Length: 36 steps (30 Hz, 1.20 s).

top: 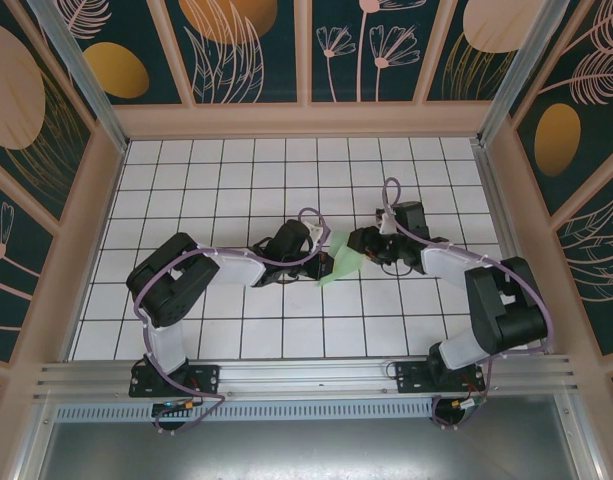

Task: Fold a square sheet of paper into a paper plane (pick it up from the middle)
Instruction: Fourth fold the wing at the center of the table.

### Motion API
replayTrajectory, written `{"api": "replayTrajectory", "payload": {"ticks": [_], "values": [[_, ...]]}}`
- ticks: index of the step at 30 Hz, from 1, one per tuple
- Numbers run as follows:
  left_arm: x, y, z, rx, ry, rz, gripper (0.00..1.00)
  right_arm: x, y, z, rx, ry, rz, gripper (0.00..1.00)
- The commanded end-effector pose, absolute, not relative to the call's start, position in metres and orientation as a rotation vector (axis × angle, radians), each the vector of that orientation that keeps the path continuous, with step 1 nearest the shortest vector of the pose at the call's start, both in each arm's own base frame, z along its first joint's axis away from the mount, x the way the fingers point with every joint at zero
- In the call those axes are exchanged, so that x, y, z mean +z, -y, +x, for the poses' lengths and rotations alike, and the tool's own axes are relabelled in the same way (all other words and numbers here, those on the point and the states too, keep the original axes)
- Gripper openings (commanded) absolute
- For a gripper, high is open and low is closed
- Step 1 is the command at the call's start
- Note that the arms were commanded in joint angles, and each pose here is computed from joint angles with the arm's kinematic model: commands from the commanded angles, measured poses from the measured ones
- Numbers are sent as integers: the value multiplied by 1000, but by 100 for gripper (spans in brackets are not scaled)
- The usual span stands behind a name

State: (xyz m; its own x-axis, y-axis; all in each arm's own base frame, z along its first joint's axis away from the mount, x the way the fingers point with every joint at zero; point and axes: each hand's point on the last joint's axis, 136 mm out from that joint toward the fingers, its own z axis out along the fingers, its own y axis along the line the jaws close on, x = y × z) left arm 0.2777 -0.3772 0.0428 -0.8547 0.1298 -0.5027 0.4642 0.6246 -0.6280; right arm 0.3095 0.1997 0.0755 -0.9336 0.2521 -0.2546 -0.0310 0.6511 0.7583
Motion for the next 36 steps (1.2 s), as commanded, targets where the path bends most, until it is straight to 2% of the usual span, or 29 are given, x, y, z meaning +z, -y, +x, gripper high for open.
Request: {"api": "replayTrajectory", "payload": {"ticks": [1, 28, 36], "values": [[37, 379, 274, -1145, -2453, 430, 4, 70, -200, 308, 1196, -2524, 139, 47], [31, 377, 273, -1195, -2464, 306, 5, 45, -215, 310, 1268, -2609, 160, 46], [31, 380, 271, -1217, -2471, 321, 11, 31, -214, 308, 1232, -2666, 197, 46]]}}
